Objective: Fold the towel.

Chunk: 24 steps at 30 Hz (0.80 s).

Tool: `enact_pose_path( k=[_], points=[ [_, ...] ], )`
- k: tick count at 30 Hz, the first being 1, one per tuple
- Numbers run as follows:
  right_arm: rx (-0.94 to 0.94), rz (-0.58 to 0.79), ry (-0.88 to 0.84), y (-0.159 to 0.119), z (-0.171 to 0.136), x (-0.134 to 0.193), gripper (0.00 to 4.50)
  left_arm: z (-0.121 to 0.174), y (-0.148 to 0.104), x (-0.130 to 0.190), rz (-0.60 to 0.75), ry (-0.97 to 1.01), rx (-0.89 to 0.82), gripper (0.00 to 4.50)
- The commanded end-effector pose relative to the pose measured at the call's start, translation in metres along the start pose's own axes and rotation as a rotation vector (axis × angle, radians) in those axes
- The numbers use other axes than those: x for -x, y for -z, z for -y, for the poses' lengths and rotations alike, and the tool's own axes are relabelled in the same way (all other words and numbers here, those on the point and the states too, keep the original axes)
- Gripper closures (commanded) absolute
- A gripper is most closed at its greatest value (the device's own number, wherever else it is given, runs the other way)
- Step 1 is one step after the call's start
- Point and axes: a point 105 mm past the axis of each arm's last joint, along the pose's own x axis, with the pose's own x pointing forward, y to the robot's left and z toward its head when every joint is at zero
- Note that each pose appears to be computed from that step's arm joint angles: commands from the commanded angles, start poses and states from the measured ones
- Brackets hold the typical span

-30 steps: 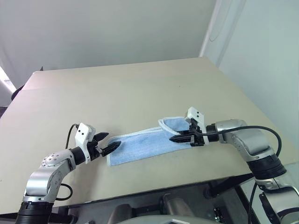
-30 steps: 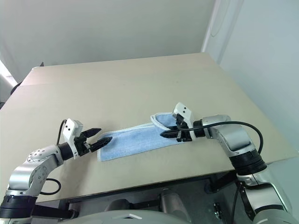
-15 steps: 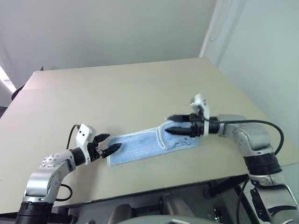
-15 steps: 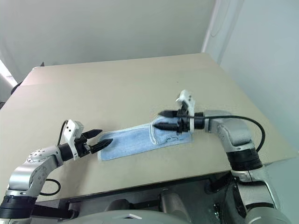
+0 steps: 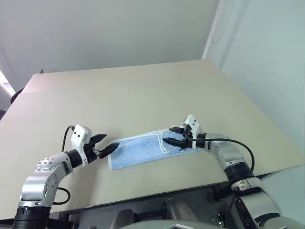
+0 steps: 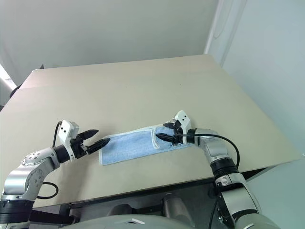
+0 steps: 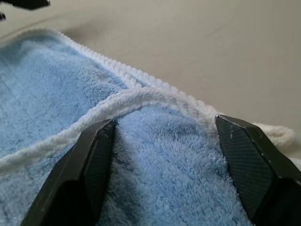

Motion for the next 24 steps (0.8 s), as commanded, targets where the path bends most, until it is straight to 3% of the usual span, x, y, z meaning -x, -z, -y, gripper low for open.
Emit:
enact_pose_path(
  k=[1,3,7,15,20,24],
  points=[
    [-0.062,-0.101,-0.064,0.032,-0.010,-0.002,0.93,-0.005,-0.014,0.008,0.040,-0.014,-0.033,0.16],
    [-0.054,-0.083,-0.065,0.027,-0.009,-0.003,0.93,-0.005,-0.012,0.011,0.023,-0.013,-0.020,0.16],
    [-0.016,-0.002,-0.096,-0.004,-0.007,0.003,0.02,-0.008,0.002,0.021,-0.086,-0.029,0.014,0.16],
    [0.025,0.095,-0.122,-0.062,-0.009,0.021,0.00,0.007,0.014,0.034,-0.203,0.006,0.177,0.08],
    [0.015,0.101,-0.087,-0.071,-0.007,0.019,0.00,0.014,0.038,0.021,-0.332,0.005,0.371,0.08],
    [0.008,0.098,-0.071,-0.071,-0.006,0.017,0.00,0.028,0.046,0.008,-0.377,0.053,0.431,0.08]
  ],
)
